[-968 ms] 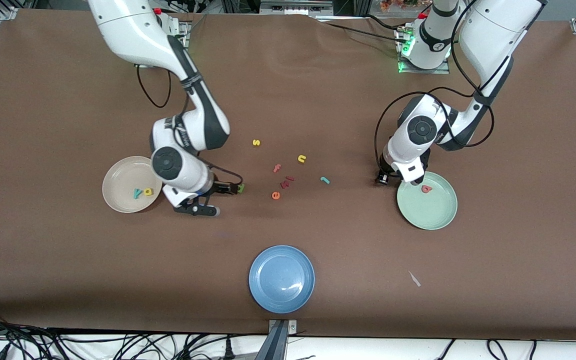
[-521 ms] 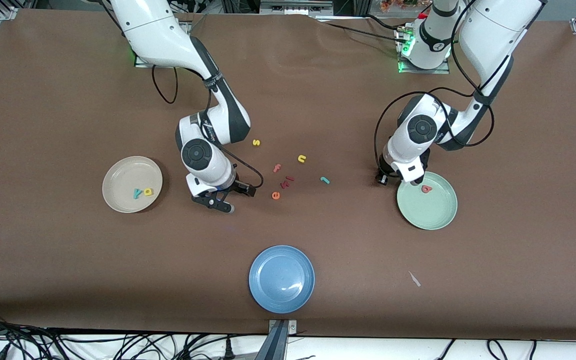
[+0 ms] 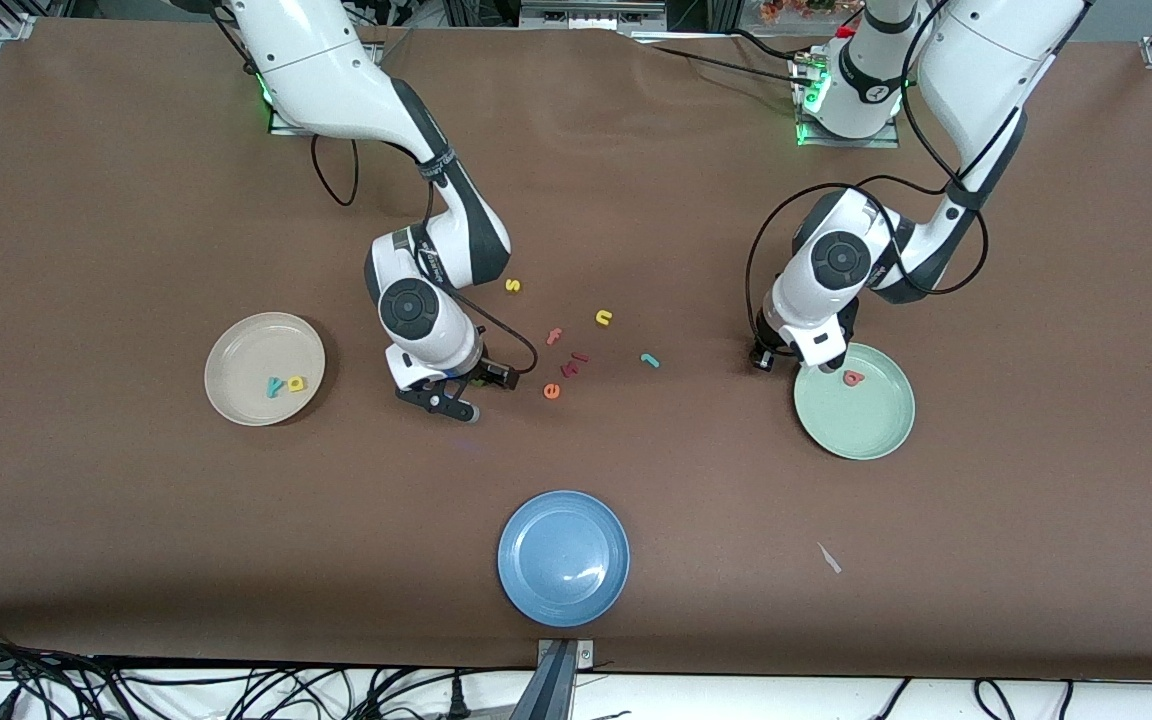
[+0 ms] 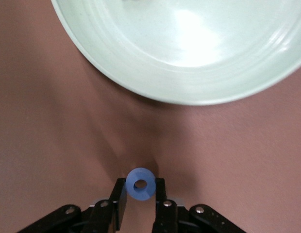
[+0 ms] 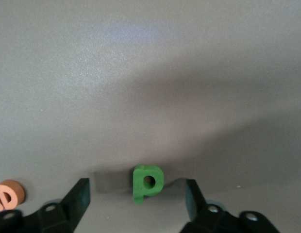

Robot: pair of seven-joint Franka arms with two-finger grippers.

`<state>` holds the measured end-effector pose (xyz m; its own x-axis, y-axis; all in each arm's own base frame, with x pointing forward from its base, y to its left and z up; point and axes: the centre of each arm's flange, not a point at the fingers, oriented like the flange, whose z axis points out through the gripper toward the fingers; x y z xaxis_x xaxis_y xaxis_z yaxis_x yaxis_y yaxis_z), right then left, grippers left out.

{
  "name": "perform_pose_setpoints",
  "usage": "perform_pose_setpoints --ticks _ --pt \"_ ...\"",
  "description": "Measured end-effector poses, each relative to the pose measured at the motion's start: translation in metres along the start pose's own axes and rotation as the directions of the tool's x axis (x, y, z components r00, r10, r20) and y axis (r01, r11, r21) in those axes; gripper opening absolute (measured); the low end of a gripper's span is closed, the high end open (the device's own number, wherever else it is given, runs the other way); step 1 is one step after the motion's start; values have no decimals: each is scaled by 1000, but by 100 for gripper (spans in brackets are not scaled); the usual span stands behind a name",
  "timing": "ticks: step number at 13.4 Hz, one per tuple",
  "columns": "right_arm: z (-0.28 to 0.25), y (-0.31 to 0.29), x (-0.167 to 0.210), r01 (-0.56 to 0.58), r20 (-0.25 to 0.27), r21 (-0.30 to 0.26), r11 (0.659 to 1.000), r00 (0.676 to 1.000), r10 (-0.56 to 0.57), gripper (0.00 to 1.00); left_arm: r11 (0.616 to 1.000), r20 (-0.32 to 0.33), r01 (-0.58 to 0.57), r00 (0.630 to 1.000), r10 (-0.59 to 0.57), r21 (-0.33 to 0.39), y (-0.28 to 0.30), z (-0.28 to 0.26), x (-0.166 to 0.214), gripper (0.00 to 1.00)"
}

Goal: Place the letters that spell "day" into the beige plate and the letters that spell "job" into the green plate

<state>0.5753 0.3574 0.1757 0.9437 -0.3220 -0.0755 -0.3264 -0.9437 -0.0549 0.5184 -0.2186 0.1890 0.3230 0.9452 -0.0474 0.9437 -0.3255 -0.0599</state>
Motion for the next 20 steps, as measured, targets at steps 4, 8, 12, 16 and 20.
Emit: perform_pose_setpoints --ticks 4,8,12,16,20 --pt "-1 1 1 35 -1 -1 999 999 -35 35 999 -33 -6 999 7 40 30 -47 -4 28" --pt "-4 0 1 61 -2 2 998 998 -61 27 986 -39 -149 988 153 79 43 -70 39 28" --pt "-19 16 25 132 53 -28 991 990 -131 27 971 -2 -218 976 219 97 37 -57 112 28" --pt "-49 61 60 313 131 -59 948 944 -304 27 961 2 -251 968 252 115 43 -29 112 28" --pt "-90 138 91 482 170 -54 874 867 -468 27 963 -3 -252 967 254 97 51 -36 113 66"
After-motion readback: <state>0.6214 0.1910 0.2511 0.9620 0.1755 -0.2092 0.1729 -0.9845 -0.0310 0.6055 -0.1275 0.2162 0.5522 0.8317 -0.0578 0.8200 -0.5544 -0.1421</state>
